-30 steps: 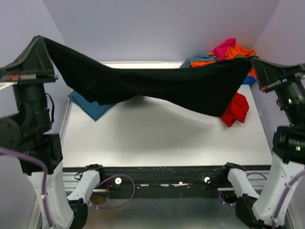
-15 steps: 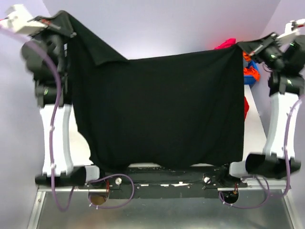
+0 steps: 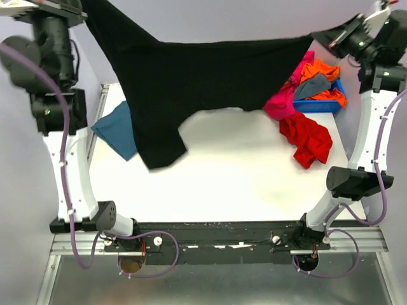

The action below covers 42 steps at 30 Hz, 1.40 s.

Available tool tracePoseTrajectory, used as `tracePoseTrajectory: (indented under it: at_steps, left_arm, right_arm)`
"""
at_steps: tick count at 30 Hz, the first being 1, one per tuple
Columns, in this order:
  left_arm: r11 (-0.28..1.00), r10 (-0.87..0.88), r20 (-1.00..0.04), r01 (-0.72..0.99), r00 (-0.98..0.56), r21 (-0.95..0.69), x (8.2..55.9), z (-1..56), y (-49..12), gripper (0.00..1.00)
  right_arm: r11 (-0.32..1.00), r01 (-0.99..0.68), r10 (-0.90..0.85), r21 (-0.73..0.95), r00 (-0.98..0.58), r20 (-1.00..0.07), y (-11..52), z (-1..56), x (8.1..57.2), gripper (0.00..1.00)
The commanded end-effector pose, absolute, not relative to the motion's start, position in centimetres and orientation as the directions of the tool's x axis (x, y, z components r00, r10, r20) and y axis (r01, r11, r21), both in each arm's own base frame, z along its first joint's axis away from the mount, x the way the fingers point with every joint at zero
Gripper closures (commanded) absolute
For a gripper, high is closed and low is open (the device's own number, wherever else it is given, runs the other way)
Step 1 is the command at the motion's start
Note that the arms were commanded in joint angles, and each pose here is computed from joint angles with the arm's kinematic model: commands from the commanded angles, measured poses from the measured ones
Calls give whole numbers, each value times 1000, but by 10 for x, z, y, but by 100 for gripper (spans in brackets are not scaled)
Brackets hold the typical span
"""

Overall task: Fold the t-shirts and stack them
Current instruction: Flatten out the tshirt

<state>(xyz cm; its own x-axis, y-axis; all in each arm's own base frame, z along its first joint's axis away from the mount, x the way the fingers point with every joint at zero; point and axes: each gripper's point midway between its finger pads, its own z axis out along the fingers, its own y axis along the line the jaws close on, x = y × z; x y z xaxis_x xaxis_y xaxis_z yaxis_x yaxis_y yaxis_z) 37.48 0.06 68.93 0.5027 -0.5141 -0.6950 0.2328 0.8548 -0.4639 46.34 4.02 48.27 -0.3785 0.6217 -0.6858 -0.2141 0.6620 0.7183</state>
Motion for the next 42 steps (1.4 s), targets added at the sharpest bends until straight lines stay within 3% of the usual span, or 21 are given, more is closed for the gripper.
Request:
tracePoseTrajectory:
  at_steps: [1, 4, 8, 13, 18, 26, 30, 35, 42]
  left_arm:
    - [865, -500, -589, 329, 635, -380, 322, 749, -5, 100]
    - [874, -483, -654, 276, 583, -399, 363, 718, -2, 100]
    - [884, -464, -752, 198, 469, -423, 413, 649, 0, 100]
    - [881, -472, -782, 203, 408, -427, 405, 598, -6, 100]
    - [849, -523, -780, 290, 344, -441, 379, 583, -26, 100]
    - [822, -565, -787, 253, 247, -511, 327, 549, -30, 100]
    - [782, -621, -772, 178, 136, -597, 298, 503, -31, 100]
    - [771, -636, -765, 43, 104, -635, 244, 449, -18, 100]
    - [725, -679, -734, -148, 9, -673, 187, 367, -8, 100]
  right_arm:
    - [598, -285, 661, 749, -354, -662, 22, 512, 482, 99]
    - [547, -314, 653, 776, -419, -630, 30, 499, 494, 99]
    - [537, -248, 640, 806, -502, -581, 32, 441, 496, 99]
    - [547, -156, 638, 823, -559, -530, 35, 371, 473, 99]
    - [554, -81, 665, 828, -555, -499, 32, 346, 450, 99]
    - [575, 16, 704, 818, -518, -485, 30, 318, 399, 99]
    - [588, 151, 747, 795, -480, -461, 25, 278, 357, 99]
    - [651, 322, 753, 687, -386, -533, 4, 243, 297, 99]
    - [654, 424, 754, 627, -290, -590, -3, 210, 220, 99]
